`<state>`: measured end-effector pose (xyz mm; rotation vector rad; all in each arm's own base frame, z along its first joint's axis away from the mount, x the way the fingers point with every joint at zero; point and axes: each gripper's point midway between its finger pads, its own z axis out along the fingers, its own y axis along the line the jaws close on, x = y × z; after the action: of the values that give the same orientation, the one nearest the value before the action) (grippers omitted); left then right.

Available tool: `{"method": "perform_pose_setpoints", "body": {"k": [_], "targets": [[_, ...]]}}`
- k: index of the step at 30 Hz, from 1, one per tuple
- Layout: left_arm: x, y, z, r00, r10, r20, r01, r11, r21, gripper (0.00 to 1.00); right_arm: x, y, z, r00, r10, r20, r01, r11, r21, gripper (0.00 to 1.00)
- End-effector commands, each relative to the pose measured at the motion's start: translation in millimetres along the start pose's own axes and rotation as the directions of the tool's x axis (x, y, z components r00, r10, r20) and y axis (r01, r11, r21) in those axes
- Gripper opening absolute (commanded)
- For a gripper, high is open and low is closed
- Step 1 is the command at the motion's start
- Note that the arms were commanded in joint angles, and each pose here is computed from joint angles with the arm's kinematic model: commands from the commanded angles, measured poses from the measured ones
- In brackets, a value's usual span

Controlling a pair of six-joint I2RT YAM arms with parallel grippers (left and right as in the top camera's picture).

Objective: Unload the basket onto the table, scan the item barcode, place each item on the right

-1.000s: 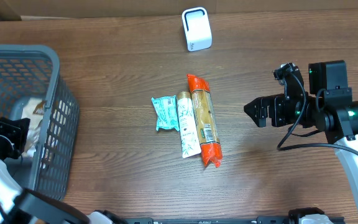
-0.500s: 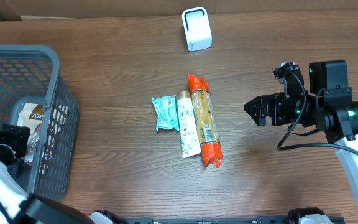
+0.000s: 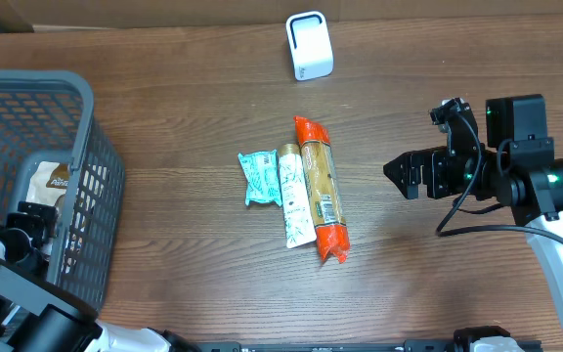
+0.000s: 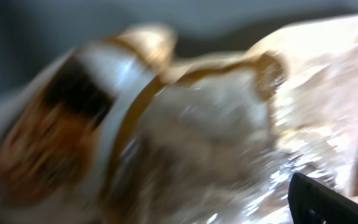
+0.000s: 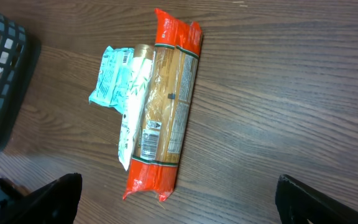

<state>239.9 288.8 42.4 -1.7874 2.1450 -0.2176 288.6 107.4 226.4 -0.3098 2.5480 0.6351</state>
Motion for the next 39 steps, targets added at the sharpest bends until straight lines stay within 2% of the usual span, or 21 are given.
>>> {"method": "perform_pose_setpoints", "body": {"k": [1,3,5,7,8,10,12,17,22,33,39], "targets": [[15.1,-14.1,23.2,0.993,0.088,-0.074,-0.083,0.994,0.07,0.98,-8.9,4.3,-6.3,0.999,-0.011,0.03,0.012,1.0,-0.008,1.0],[17.4,-18.3,28.2,0.99,0.112,-0.08,-0.106,0.991,0.081,0.91,-8.8,4.3,-6.3,1.0,-0.011,0.029,0.011,1.0,-0.008,1.0],[19.8,-18.0,33.1,0.988,0.127,-0.09,-0.12,0.99,0.077,0.76,-8.6,4.3,-6.2,1.0,-0.01,0.028,0.011,1.0,-0.008,1.0],[22.2,-15.6,37.3,0.986,0.129,-0.103,-0.122,0.99,0.072,0.43,-8.0,4.3,-6.2,1.0,-0.009,0.026,0.01,1.0,-0.008,1.0],[23.3,-14.5,39.3,0.986,0.129,-0.11,-0.122,0.99,0.069,0.3,-8.0,4.3,-6.2,1.0,-0.009,0.026,0.01,1.0,-0.008,1.0],[24.5,-13.7,40.6,0.983,0.14,-0.115,-0.132,0.989,0.07,0.15,-8.0,4.3,-6.2,1.0,-0.009,0.026,0.01,1.0,-0.008,1.0],[24.5,-13.8,40.5,0.983,0.144,-0.115,-0.136,0.988,0.07,0.04,-8.0,4.3,-6.2,1.0,-0.009,0.026,0.009,1.0,-0.008,1.0],[26.3,-16.1,39.4,0.982,0.143,-0.122,-0.134,0.987,0.084,0.04,-8.1,4.3,-6.2,1.0,-0.01,0.027,0.01,1.0,-0.008,1.0],[27.9,-35.3,27.3,0.981,0.154,-0.121,-0.131,0.974,0.183,0.04,-8.1,4.3,-6.2,1.0,-0.01,0.027,0.01,1.0,-0.008,1.0],[12.4,-64.1,-56.7,0.99,0.127,0.055,-0.137,0.961,0.242,0.04,-8.0,4.3,-6.2,1.0,-0.01,0.026,0.01,1.0,-0.008,1.0],[14.5,-70.7,-85.5,0.986,0.126,0.107,-0.15,0.953,0.262,0.04,-8.0,4.3,-6.2,1.0,-0.01,0.026,0.01,1.0,-0.008,1.0]]}}
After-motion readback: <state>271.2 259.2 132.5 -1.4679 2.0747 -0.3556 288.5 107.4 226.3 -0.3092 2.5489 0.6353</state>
